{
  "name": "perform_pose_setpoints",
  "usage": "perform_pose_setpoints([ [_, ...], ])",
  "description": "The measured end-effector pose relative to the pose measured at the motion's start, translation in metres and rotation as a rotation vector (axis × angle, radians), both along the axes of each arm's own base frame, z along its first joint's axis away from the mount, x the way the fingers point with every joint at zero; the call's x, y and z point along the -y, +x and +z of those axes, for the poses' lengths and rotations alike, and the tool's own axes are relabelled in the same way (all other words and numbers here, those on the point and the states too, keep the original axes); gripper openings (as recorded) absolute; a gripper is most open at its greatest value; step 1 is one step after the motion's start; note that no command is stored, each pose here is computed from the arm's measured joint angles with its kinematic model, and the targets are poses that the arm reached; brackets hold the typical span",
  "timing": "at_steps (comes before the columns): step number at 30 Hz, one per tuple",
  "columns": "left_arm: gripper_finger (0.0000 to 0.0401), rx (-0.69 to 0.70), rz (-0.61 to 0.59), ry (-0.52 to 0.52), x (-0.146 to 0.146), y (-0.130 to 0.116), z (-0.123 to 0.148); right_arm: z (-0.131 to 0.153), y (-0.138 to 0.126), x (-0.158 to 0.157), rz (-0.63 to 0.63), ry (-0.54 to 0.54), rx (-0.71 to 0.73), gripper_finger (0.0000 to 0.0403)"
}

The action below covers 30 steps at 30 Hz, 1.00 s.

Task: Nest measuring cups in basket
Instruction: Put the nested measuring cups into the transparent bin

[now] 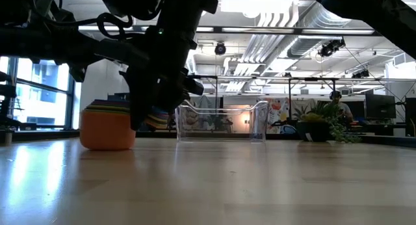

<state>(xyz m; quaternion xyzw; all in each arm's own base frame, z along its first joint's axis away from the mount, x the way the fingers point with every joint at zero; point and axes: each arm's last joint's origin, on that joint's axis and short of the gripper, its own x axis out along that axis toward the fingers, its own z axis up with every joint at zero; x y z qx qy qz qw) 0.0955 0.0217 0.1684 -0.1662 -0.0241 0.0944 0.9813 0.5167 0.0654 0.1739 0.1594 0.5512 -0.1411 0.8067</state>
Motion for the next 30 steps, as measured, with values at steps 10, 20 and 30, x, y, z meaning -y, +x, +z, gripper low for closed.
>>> perform_pose_setpoints([
  [10,0.0058,0.0,0.0,0.0,0.0,0.0,0.0,0.0079,-0.0041,0.0013,-0.012,-0.027,-0.037,0.014],
  [20,0.0058,0.0,0.0,0.0,0.0,0.0,0.0,0.0074,-0.0046,0.0013,-0.026,-0.023,-0.043,0.0139],
  [30,0.0058,0.0,0.0,0.0,0.0,0.0,0.0,0.0069,-0.0061,0.0014,-0.026,-0.025,-0.059,0.0127],
])
